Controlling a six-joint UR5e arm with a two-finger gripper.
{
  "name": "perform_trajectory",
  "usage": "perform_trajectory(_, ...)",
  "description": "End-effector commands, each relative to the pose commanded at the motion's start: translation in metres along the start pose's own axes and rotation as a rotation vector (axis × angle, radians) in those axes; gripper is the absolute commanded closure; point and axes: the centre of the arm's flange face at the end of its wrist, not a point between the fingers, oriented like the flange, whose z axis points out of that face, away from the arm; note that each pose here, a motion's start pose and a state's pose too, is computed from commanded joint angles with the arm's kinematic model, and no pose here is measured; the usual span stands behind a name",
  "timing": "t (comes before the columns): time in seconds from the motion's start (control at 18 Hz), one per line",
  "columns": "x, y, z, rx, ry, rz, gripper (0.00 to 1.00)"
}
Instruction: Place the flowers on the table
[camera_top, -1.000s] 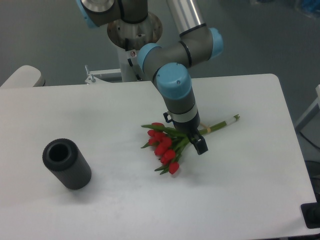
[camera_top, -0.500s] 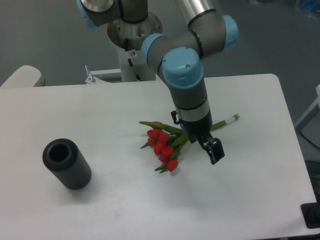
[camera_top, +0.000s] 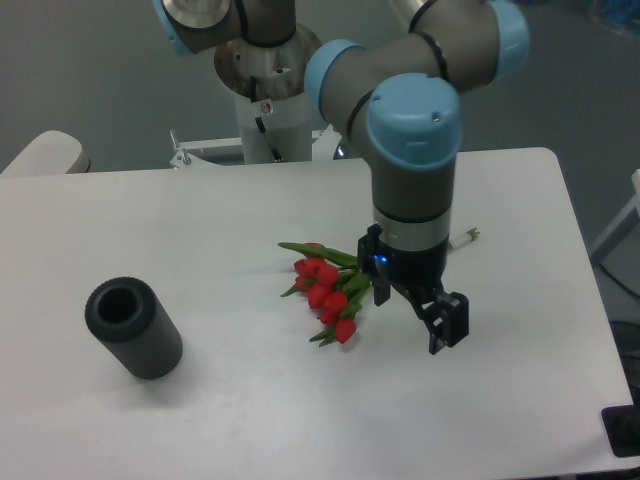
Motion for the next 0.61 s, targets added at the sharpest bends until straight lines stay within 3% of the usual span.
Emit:
perform_trajectory(0.44, -0.023, 0.052, 0.01, 0.02, 0.008, 0.128, 0.0)
perform_trajectory(0.61, -0.025, 0.062, 0.013, 0.015, 0.013, 0.123, 0.0)
